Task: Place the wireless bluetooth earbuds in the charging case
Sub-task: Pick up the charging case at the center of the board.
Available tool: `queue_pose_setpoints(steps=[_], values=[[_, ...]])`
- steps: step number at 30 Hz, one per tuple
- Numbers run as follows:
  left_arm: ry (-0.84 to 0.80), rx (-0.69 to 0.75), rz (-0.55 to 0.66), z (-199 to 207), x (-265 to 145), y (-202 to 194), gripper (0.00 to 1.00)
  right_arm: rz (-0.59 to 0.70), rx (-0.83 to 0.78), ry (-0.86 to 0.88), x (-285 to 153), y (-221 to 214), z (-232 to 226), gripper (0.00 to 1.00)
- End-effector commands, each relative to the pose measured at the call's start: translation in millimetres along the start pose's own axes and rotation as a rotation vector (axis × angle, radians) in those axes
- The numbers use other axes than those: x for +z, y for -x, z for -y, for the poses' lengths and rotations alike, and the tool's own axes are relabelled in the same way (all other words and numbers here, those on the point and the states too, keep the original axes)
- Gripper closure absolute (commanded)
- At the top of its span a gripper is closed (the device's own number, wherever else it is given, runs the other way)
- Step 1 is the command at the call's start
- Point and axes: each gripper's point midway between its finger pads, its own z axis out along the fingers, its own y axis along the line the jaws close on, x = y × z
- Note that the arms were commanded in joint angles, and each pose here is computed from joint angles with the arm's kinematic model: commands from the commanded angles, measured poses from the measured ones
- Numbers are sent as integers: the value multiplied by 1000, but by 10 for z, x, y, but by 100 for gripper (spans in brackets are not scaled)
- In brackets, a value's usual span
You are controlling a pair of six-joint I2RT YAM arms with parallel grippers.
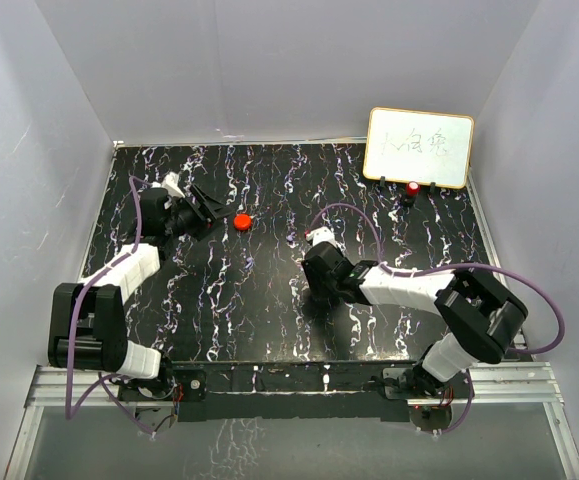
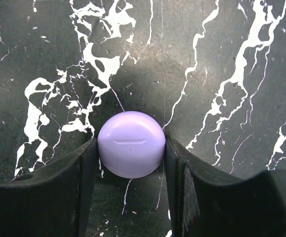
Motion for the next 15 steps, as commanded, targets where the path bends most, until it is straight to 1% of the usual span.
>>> queue_pose_setpoints(steps=[1,5,9,15], values=[[-120,40,-70,312,-44,-52,36,158,-79,58,-104,526,-150,72],[-149,41,-118,346,-56,-141,35,305,-193,172,-188,883,-360,74],[-197,26,-168,393,-90,-265,35,448,-312,265,-288,1130,-531,74],[-251,25,-234,421,-117,-464,34,615,-391,418,-437,1470,-682,75]])
